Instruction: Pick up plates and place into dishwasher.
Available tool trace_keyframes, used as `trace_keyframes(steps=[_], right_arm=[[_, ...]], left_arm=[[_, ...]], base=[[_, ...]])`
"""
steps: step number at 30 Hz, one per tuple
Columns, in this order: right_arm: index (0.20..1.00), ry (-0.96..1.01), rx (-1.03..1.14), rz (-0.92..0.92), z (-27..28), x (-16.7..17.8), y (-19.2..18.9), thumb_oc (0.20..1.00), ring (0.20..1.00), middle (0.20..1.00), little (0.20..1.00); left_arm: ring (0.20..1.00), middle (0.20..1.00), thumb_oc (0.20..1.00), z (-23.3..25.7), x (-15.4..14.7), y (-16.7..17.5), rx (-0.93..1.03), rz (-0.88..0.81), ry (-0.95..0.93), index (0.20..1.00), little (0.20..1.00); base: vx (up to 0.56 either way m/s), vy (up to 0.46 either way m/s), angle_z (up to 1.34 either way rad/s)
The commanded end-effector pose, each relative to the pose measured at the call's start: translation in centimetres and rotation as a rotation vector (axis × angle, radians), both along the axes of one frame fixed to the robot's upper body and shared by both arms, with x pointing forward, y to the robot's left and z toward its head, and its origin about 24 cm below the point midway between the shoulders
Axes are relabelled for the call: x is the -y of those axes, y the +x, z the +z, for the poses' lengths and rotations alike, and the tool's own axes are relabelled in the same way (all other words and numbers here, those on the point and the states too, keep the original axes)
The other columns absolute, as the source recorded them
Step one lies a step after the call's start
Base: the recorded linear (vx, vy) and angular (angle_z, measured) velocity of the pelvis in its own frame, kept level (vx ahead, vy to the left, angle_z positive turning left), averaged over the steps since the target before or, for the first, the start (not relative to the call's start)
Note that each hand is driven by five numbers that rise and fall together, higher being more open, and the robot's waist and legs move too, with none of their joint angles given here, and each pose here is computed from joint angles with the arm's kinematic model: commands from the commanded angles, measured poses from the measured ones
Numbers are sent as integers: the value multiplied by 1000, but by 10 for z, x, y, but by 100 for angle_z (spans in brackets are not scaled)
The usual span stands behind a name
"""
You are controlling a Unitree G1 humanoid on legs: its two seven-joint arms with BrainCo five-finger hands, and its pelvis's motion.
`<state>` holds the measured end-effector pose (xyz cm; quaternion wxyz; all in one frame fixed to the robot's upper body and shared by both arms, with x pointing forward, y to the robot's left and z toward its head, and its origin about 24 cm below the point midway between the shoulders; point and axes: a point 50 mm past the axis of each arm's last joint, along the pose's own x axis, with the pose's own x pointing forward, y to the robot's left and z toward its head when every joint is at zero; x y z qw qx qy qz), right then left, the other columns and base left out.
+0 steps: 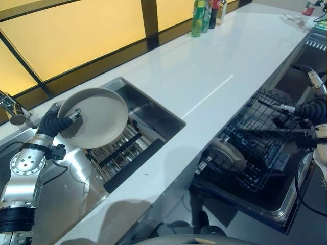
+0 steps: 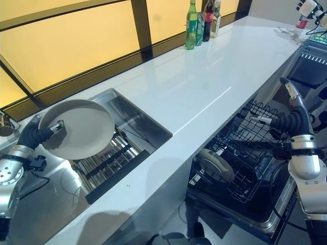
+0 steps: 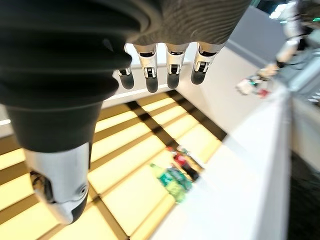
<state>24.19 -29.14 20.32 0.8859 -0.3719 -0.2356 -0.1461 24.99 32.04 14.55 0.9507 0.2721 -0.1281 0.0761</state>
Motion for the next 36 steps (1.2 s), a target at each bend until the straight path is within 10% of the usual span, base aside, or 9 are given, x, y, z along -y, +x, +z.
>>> trace_keyframes(steps=[1, 36], right_arm=[[1000, -36, 234, 130, 36, -32, 0, 1000, 1000, 1000, 1000], [1000, 33, 115, 982, 50, -187, 12, 1000, 1000, 1000, 1000]], left_arm=[[200, 200, 200, 52, 6, 0, 335, 26, 48, 200, 200], [200, 200, 200, 100, 176, -17, 720, -893, 301, 200, 200]], base=[[0, 0, 0], [-12, -2, 5]])
